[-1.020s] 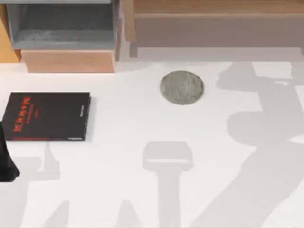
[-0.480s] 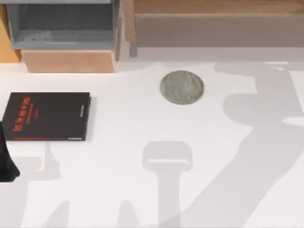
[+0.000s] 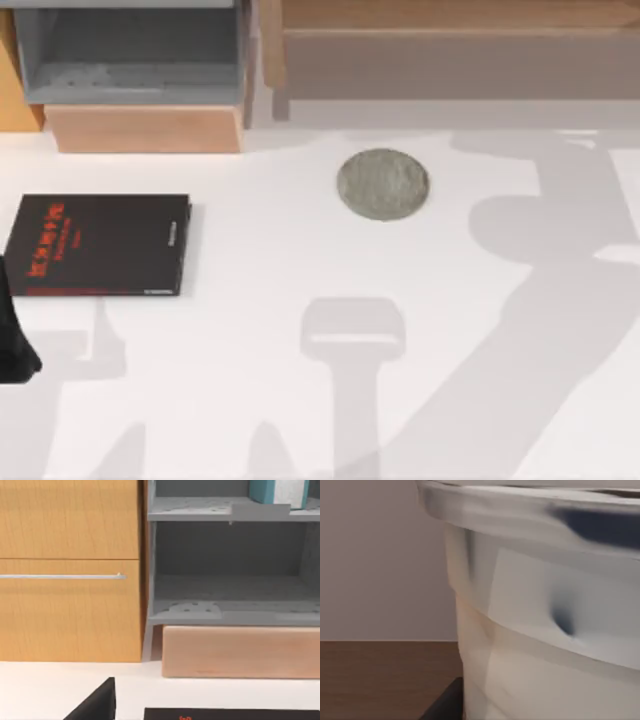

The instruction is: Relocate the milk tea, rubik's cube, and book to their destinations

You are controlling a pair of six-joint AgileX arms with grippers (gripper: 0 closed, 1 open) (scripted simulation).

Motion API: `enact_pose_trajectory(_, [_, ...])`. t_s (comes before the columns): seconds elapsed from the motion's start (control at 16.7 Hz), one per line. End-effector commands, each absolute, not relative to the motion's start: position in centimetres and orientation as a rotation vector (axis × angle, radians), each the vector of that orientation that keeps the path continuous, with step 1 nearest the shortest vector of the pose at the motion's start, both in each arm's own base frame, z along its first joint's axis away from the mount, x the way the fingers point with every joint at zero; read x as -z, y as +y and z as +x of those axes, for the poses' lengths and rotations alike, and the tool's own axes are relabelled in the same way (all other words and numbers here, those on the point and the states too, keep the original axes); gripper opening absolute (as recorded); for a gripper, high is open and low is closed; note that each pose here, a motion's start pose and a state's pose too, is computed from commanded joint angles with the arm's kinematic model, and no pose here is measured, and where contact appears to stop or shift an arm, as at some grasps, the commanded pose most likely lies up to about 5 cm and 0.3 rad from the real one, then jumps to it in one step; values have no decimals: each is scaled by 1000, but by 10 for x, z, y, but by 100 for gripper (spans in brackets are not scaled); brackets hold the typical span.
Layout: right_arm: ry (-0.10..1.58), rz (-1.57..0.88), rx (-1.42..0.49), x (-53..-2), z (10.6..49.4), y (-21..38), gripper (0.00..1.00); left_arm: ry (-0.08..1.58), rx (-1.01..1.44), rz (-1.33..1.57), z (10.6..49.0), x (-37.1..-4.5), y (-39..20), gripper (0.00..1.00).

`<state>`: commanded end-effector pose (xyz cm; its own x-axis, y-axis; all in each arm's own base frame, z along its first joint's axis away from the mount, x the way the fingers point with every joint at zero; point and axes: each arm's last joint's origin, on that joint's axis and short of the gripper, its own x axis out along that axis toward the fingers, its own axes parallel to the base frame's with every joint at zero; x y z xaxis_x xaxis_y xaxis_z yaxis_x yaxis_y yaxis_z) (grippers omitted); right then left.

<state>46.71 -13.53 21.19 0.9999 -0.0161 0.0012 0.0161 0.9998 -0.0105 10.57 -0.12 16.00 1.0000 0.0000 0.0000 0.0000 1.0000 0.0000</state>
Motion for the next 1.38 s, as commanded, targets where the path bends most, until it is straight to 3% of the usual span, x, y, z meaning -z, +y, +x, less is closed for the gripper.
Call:
enact_pose_trajectory(0.3, [-1,-10,16,-212,467,-135,2,0,0,0,106,-160,-1,100])
enact_pose_trajectory(0.36, [-1,-10,16,-212,467,-135,0,0,0,0,106,-160,-1,100])
enact_pose_trajectory(0.96, [-7,-8,19,-215,463,-137,0,0,0,0,106,-160,-1,100])
enact_pose_trajectory(1.38, [-1,-6,16,-222,408,-136,0,0,0,0,106,-160,-1,100])
